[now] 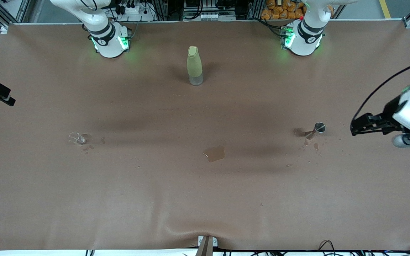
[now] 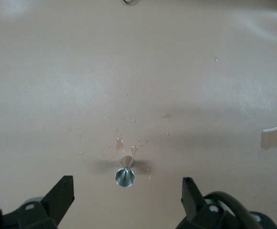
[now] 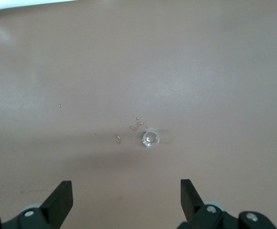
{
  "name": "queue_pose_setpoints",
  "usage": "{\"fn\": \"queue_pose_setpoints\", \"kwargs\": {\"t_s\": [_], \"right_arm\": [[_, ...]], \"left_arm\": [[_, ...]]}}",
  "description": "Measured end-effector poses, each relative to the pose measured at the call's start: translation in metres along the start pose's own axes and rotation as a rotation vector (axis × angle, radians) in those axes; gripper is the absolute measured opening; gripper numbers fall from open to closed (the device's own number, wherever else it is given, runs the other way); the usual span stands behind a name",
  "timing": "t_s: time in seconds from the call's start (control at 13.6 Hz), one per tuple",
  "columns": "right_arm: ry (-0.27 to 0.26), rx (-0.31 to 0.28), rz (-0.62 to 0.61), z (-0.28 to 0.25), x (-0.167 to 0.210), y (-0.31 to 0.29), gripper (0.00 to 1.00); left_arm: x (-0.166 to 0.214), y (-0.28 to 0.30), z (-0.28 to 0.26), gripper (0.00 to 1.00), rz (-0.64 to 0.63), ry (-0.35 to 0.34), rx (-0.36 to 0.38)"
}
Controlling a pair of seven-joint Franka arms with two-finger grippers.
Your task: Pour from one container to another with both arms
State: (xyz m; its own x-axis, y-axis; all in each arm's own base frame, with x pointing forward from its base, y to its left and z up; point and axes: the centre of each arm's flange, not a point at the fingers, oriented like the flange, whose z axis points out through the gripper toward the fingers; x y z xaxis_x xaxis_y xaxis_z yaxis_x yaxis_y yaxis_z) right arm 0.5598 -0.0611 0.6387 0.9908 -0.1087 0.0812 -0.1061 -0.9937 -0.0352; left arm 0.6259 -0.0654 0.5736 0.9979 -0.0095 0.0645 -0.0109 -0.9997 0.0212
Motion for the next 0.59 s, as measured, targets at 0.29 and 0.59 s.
{"fn": "queue_pose_setpoints", "kwargs": {"t_s": [0.29,0.59], "right_arm": [[-0.021,-0.001,0.057,0.007,-0.001,0.002,1.00],[-0.052,-0.009,0.066,0.020,0.000,0.005,1.00]], "left_arm": [[-0.006,-0.025,0.003,1.00,0.020,-0.041,0.017],[-0.010,-0.032,0.001,1.00,0.007,-0.062,0.019]]}}
